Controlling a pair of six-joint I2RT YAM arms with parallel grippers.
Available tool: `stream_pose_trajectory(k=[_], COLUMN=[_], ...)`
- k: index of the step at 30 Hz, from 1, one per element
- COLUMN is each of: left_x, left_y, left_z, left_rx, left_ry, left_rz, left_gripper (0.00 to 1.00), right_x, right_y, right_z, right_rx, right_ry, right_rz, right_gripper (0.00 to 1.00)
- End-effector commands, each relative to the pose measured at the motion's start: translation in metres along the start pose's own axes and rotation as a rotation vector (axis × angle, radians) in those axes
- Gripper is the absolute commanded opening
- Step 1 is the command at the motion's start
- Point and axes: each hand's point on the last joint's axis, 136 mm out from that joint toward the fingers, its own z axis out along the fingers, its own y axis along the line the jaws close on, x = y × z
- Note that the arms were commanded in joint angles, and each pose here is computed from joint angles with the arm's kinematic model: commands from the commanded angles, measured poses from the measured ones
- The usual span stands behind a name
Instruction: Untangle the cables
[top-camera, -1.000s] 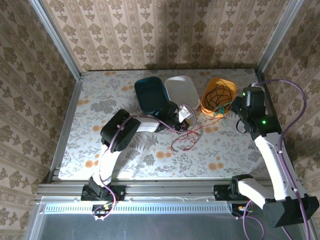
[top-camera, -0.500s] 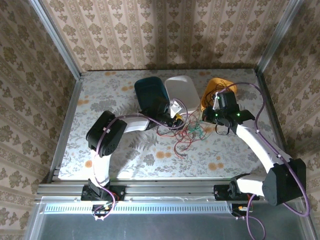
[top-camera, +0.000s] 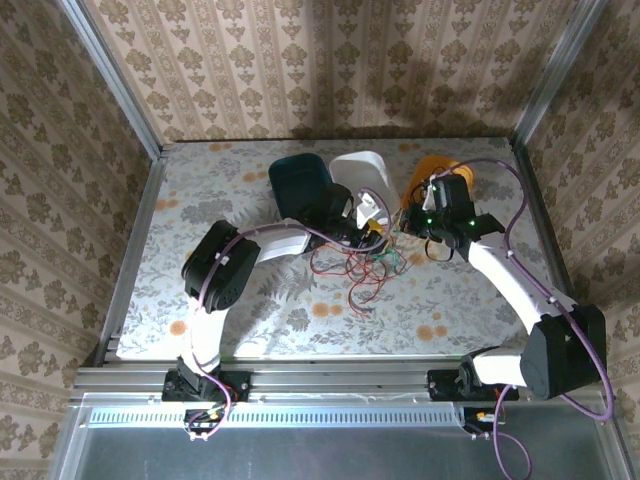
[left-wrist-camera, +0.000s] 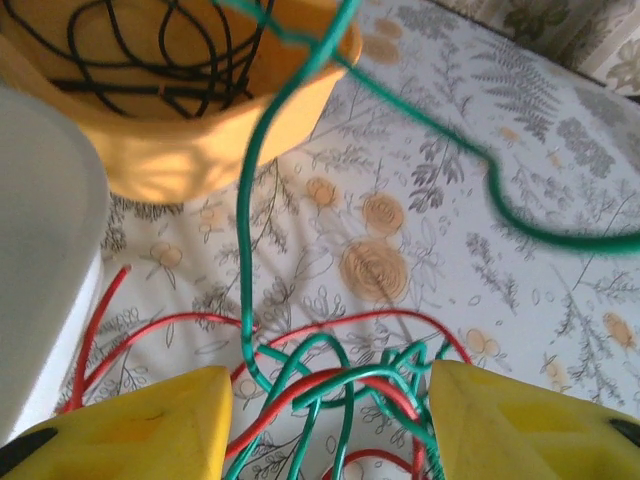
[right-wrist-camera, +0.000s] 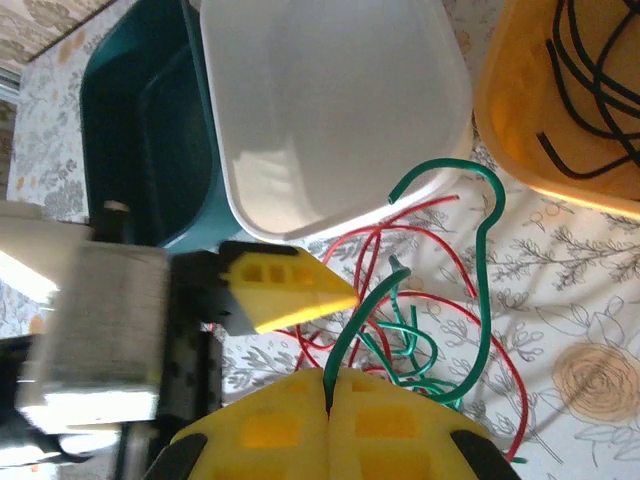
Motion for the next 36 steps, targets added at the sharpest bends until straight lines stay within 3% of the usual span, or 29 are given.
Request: stream_pose_trajectory(k=[1, 7, 14, 20, 24, 29, 33, 35, 36], left_x=[0.012, 0.031, 0.055, 0.067, 0.075, 0.087, 0.073, 0.057, 0.049], left_y=[0.009, 0.022, 0.039, 0.052, 0.057, 0.066, 0.058, 0.048, 0.044], left_z=[0.010, 0.015, 0.020, 0.023, 0.027, 0.019, 0.003, -0.005, -0.010], left_rx=[-0.026, -0.093, -0.150, -0.178, -0.191, -0.241, -0.213, -0.182, -0.173], left_ry=[0.036, 0.064, 0.108, 0.120, 0.137, 0.152, 0.094, 0.052, 0.029], left_rz=[-0.021, -0.040, -0.071, -0.101, -0.109, -0.127, -0.118, -0.103, -0.099], left_gripper=[0.56, 0.53, 0.31, 0.19, 0.00, 0.00, 0.00, 0.22, 0.30], right_x=[-0.018, -0.014, 0.002, 0.007, 0.006, 0.001, 0.003, 0.011, 0.014], right_y=[0.010, -0.024, -0.081, -0.100, -0.105, -0.118, -0.118, -0.118, -0.119], right_z=[-0.001, -0.010, -0.021, -0.028, -0.032, -0.046, -0.043, -0.037, -0.036], right_rx=[-0.009, 0.113, 0.250, 0.268, 0.275, 0.328, 0.316, 0.306, 0.304], right_ry=[-0.040, -0.047, -0.054, -0.071, -0.081, -0.124, -0.095, -0.063, -0.057], right_rz=[0.012, 0.057, 0.210, 0.276, 0.292, 0.303, 0.278, 0.287, 0.291], right_gripper=[0.00, 0.00, 0.00, 0.00, 0.00, 0.00, 0.02, 0.11, 0.22])
